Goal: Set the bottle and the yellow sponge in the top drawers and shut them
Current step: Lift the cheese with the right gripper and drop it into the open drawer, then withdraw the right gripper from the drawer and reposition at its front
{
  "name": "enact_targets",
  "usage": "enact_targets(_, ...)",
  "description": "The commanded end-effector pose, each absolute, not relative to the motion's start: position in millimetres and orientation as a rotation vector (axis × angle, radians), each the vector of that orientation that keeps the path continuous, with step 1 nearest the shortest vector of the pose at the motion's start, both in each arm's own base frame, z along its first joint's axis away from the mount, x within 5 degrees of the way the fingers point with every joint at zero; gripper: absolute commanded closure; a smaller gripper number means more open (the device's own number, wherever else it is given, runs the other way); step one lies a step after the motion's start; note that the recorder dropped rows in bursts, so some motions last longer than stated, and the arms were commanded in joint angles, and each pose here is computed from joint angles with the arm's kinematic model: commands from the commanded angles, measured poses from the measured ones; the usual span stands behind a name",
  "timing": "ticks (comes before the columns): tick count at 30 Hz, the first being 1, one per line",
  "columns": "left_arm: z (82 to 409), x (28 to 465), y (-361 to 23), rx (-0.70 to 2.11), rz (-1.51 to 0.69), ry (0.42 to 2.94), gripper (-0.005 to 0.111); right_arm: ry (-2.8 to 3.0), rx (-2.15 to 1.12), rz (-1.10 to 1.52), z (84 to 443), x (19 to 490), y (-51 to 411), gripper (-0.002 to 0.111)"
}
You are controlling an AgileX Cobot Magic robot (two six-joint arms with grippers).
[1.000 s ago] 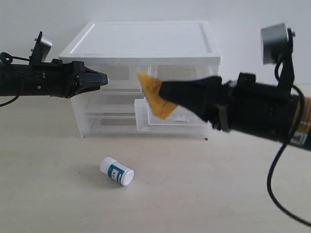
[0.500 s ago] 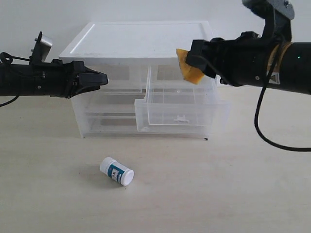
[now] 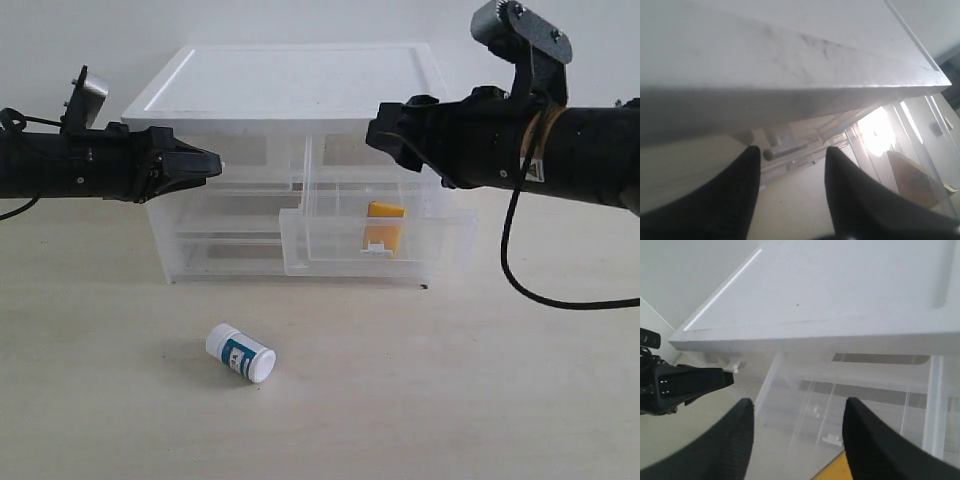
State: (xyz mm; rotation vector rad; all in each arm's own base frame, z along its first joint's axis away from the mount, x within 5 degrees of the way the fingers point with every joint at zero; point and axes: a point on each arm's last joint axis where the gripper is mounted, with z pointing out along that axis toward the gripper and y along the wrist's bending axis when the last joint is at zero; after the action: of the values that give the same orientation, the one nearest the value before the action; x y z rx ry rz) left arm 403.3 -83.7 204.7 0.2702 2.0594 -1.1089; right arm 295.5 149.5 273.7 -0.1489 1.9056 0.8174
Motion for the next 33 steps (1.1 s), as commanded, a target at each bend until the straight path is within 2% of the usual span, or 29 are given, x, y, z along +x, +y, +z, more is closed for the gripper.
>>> enact_targets(1,208,409,-80,0.213,-1.076,2.044,0.066,1.896,-0.219,0.752,295,281,143,0.060)
enact_targets(5,208,409,-80,0.213,-1.076,2.044,0.066,1.912,-0.270,0.695,313,262,134,0.060)
enact_targets(9,208,409,-80,0.213,-1.076,2.044,0.066,1.970,-0.374,0.875,323,235,139,0.060)
enact_targets(12,208,409,-80,0.216,-1.074,2.045,0.066,1.994,-0.508,0.995,317,219,145,0.060)
enact_targets(15,208,409,-80,0.221,-1.072,2.048,0.066,2.043,-0.521,1.005,301,213,146,0.060)
enact_targets(19,208,409,-80,0.221,-1.072,2.048,0.066,2.121,-0.504,0.941,273,205,144,0.060)
enact_targets(23,208,409,-80,0.221,-1.072,2.048,0.066,2.156,-0.417,0.718,252,203,141,0.060)
enact_targets(33,209,408,-81,0.223,-1.088,2.045,0.066,2.123,-0.401,0.421,234,200,165,0.060)
